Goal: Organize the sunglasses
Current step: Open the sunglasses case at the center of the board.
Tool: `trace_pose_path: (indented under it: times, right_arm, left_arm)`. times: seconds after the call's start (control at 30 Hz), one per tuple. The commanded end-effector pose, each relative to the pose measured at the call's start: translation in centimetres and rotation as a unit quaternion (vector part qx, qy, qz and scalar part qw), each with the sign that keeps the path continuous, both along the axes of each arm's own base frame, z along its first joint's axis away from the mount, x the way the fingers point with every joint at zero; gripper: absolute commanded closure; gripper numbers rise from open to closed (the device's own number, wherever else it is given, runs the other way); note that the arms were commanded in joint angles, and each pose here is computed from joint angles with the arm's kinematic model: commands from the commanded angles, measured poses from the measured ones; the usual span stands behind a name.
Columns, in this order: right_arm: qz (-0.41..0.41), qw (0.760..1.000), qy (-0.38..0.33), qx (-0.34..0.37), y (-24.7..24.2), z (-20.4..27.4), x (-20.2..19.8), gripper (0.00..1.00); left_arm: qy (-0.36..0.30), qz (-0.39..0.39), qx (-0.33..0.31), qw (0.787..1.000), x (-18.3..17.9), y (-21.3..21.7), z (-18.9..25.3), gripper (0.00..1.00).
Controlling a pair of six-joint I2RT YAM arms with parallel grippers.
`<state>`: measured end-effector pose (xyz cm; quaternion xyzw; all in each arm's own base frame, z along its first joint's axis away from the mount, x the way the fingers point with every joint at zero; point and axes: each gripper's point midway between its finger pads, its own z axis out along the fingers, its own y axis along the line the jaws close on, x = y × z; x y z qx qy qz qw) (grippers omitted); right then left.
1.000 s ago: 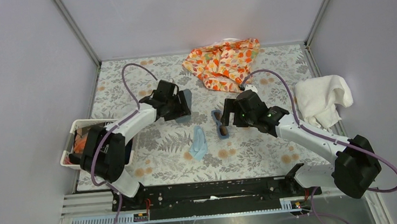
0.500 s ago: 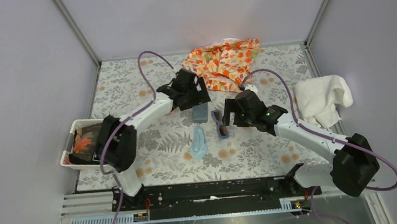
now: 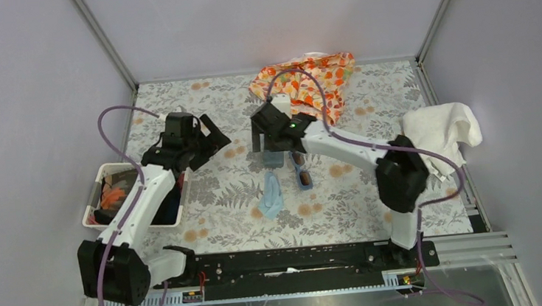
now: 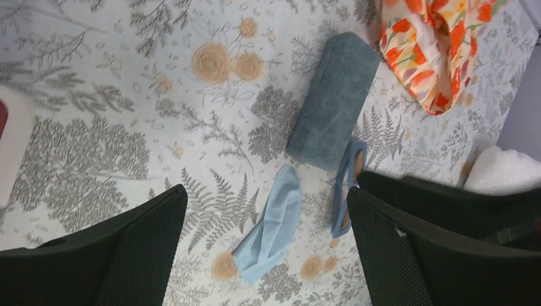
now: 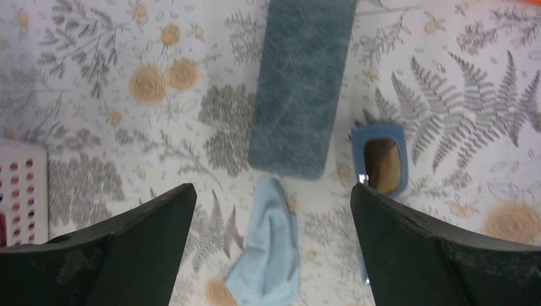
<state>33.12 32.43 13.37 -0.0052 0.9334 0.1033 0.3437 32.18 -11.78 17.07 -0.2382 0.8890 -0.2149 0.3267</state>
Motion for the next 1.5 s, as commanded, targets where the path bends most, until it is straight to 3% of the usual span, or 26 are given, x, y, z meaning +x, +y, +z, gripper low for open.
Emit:
trace_pose_path:
  times: [0.0, 0.2, 0.5, 0.63, 0.87, 1.07, 1.13, 1.27, 1.47]
  right_arm:
    - [-0.051, 0.996, 0.01, -0.073, 0.0, -2.4, 2.5, 0.0]
    - [-0.065, 0.99, 0.019, -0.124, 0.8, -5.2, 4.5, 0.0]
    - [-0.069, 0.986, 0.039, -0.144, 0.9, -8.6, 4.8, 0.0]
    - [-0.065, 0.988, 0.051, -0.128, 1.1, -10.0, 5.0, 0.02]
    - [-0.047, 0.992, 0.049, -0.102, 1.8, -10.2, 5.4, 0.14]
    - [-0.036, 0.995, 0.065, -0.074, 2.1, -10.9, 5.1, 0.15]
    - [-0.034, 0.995, 0.064, -0.071, 2.0, -10.8, 5.1, 0.23]
    - [0.008, 0.998, 0.046, -0.033, 3.1, -8.6, 4.9, 0.54]
    - [0.129, 0.982, 0.004, 0.14, 4.1, -0.7, 2.2, 0.57]
  left_arm:
    - [0.012, 0.023, 0.004, 1.0, -1.7, 1.1, -0.4, 0.01]
    - [-0.016, 0.048, 0.048, 0.998, -1.8, 3.2, -0.3, 0.01]
    - [0.037, 0.005, 0.024, 0.999, -2.3, 2.0, -2.2, 0.01]
    - [0.037, -0.001, 0.017, 0.999, -2.4, 1.7, -2.3, 0.01]
    - [0.038, 0.003, 0.015, 0.999, -2.7, 1.8, -2.7, 0.01]
    - [0.038, 0.002, 0.011, 0.999, -2.7, 1.7, -2.8, 0.01]
    - [0.037, 0.001, 0.01, 0.999, -2.7, 1.6, -2.7, 0.01]
    - [0.027, -0.018, -0.006, 0.999, -2.5, 1.0, -2.3, 0.01]
    - [-0.043, -0.058, -0.052, 0.996, -1.5, -0.3, 1.2, 0.01]
